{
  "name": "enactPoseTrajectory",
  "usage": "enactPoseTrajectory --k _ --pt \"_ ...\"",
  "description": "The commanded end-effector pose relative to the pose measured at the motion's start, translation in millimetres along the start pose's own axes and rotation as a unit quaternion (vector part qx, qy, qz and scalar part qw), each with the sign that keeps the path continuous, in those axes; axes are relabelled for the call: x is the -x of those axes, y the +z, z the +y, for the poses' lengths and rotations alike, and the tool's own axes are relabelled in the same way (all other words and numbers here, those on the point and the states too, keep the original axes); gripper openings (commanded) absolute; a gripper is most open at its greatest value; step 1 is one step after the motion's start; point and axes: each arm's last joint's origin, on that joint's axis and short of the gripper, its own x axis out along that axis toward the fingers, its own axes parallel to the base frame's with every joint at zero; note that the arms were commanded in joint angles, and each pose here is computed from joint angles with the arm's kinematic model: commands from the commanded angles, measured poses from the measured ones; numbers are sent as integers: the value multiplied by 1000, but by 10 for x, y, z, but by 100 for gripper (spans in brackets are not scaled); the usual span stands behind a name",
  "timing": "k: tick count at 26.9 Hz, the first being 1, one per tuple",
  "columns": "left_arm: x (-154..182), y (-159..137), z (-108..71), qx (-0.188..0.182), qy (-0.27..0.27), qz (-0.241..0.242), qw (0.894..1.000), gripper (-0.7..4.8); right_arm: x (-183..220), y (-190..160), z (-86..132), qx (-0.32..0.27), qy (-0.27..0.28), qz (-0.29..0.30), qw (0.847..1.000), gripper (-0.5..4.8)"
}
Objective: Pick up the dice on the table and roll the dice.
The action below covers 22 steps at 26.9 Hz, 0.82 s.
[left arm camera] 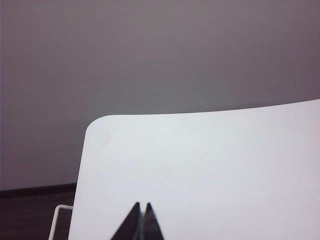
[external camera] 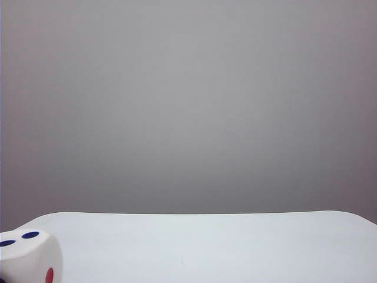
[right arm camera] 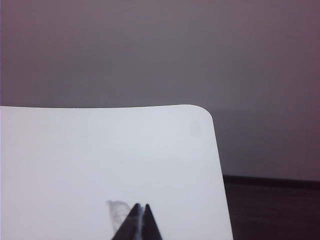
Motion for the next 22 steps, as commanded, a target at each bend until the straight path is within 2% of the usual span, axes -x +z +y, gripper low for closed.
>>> enactPoseTrajectory --k 1,10,14,15,19,22 --pt "1 15 1 1 2 -7 1000 -5 -6 -14 1 1 0 0 1000 -1" --pt "1 15 1 4 2 -7 1000 -5 -6 -14 2 -1 1 0 1000 -1" --pt "8 39 -1 56 -4 -10 998 -5 -3 29 23 -56 22 -20 998 -3" --pt "13 56 -3 59 -8 -13 998 -5 -1 44 33 -64 28 -26 997 -3" --pt "122 345 27 61 14 -49 997 -5 40 180 127 -100 73 -72 990 -5" --pt "202 540 37 64 14 -55 996 -5 92 283 173 -106 91 -85 987 -5"
